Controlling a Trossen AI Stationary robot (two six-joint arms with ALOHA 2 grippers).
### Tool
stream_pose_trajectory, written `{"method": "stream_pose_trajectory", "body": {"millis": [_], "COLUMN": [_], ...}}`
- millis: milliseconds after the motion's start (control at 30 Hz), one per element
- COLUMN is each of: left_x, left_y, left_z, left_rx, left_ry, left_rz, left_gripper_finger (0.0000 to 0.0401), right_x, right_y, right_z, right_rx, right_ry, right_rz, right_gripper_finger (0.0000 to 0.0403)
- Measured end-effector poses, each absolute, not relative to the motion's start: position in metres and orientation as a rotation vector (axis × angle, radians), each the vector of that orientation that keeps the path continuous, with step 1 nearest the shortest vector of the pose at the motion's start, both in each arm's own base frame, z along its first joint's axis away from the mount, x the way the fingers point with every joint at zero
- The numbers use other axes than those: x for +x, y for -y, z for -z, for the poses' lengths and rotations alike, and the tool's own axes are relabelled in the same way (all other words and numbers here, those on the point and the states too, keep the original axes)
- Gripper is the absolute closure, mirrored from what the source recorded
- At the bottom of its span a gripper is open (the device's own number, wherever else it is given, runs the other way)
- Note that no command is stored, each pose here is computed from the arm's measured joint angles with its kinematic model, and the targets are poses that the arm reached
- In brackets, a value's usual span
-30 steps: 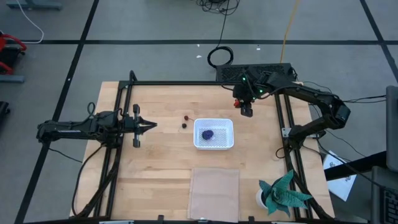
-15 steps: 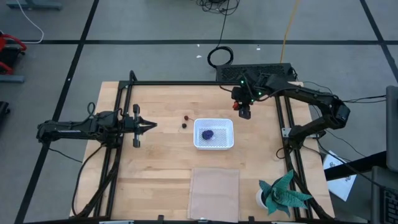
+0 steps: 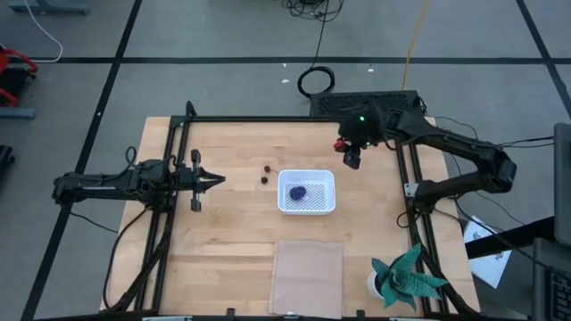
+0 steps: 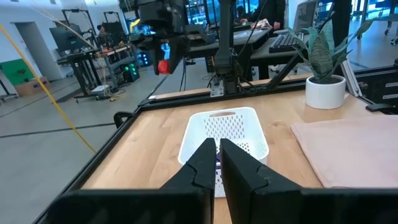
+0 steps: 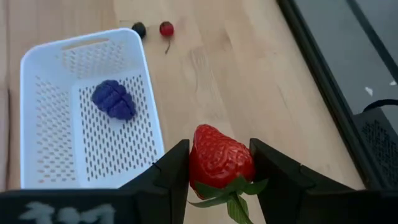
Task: Pick and placing Produce into tupperware
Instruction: Put the red strawberry into the white basket
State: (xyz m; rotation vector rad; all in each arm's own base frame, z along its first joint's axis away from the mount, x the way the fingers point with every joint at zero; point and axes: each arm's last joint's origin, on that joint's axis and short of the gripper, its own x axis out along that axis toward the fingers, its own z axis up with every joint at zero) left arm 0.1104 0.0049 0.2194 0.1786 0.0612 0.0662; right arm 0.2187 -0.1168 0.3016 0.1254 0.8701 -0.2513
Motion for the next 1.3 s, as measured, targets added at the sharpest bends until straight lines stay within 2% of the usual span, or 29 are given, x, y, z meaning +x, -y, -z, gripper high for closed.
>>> {"method": "stream_pose_trajectory", "body": {"millis": [300,733,1300], "left_x": [0.110,0.110,0.110], "left_y": [-0.005,-0.005,-0.005], "left_z": [-0.219,-0.220,-0.220], "left_rx": [0.174,0.174,0.175], "left_ry": [-0.060,-0.052,-0.052], "left_rz": [-0.066,-0.067,-0.067], "left_gripper_finger": [0.0375,0.0375,0.0375], "right_x": [0.192,0.192,0.211], "right_y": [0.107,0.109,0.076], "right_z": [-0.290,-0.291,-0.295], "right_rx": [0.146,0.174,0.085], "right_ry": [-0.780,-0.737,-0.698], "right_rz": [0.335,0.379,0.187], "right_gripper_finger": [0.0269,0.0270,0.0262]}}
